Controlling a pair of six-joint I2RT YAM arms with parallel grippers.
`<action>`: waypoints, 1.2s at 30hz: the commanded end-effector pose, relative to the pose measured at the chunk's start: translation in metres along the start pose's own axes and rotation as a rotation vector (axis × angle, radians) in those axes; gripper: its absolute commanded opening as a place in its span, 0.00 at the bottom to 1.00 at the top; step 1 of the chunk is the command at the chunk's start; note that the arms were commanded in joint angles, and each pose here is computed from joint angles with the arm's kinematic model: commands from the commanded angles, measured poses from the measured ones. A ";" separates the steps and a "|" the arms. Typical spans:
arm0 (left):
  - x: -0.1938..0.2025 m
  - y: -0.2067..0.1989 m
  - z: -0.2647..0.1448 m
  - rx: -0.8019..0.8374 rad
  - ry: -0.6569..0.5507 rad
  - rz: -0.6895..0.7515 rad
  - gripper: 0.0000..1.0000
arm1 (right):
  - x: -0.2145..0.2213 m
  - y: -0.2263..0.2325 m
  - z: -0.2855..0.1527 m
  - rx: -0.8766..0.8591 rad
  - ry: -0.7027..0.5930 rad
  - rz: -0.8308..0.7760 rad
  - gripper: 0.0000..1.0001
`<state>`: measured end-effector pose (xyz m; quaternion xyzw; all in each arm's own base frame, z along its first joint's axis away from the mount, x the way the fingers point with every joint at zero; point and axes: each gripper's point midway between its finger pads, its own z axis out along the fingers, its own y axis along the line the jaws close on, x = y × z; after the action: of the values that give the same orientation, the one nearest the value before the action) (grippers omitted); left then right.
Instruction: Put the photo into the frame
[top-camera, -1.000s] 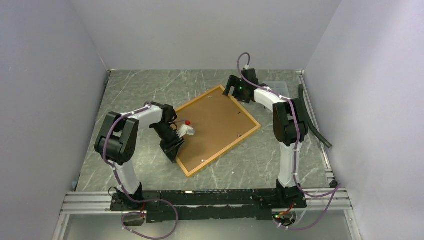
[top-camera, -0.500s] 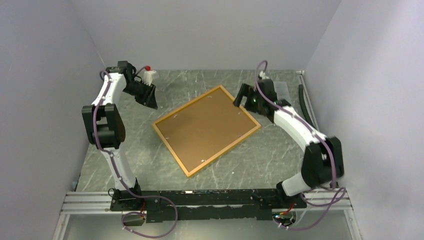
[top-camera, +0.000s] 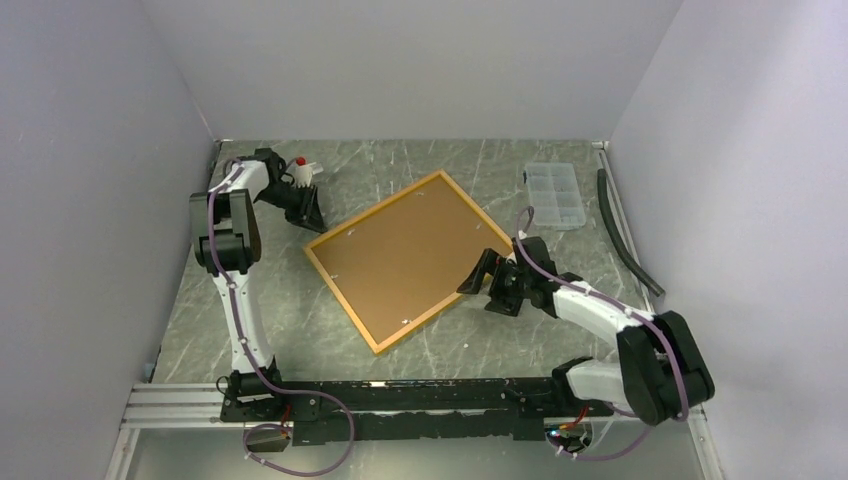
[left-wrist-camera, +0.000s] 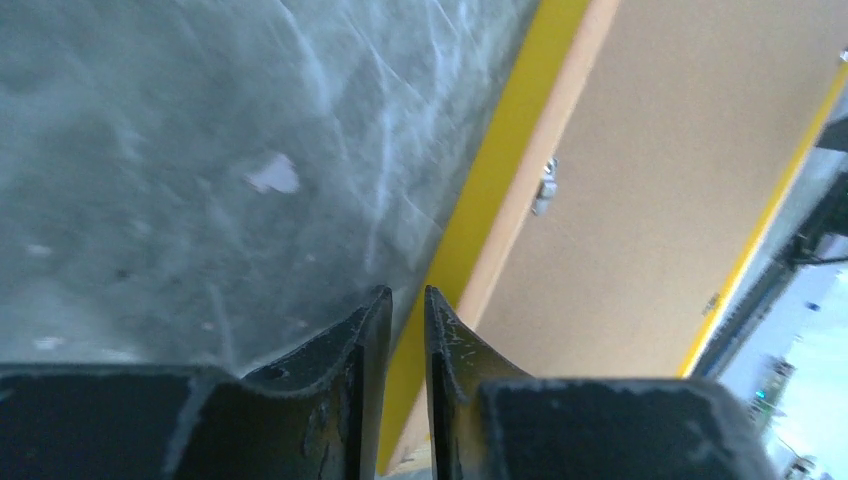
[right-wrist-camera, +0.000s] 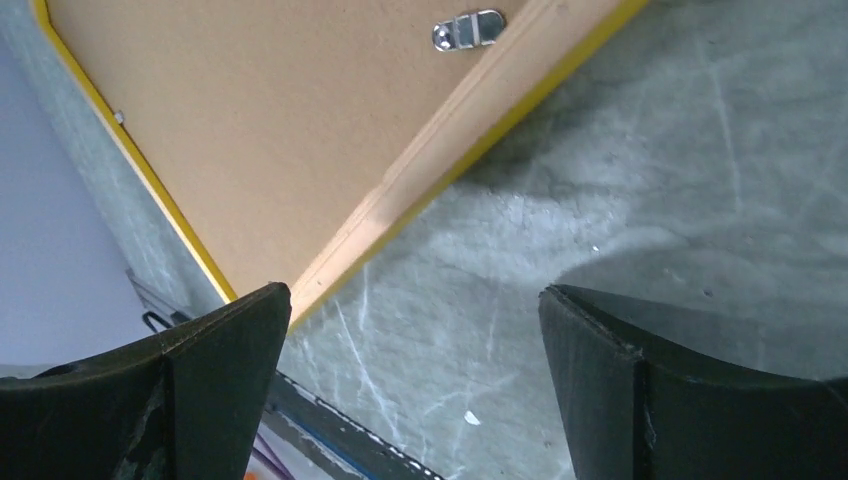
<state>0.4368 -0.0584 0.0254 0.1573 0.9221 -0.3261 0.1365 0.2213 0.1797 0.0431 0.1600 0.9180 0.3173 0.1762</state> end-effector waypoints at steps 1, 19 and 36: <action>0.013 -0.031 -0.008 0.083 -0.006 0.013 0.24 | -0.027 0.027 0.013 -0.098 -0.041 -0.027 1.00; 0.080 -0.078 -0.037 0.121 0.055 0.044 0.29 | -0.118 0.053 -0.019 0.047 -0.260 -0.175 1.00; 0.107 -0.089 0.003 0.286 0.122 -0.010 0.41 | -0.005 0.252 0.086 -0.464 0.083 -0.545 0.89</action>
<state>0.3091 -0.1018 0.0370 0.1809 0.8814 -0.4335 0.0499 0.2978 0.3712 0.1154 -0.1007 0.8791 0.4072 0.2261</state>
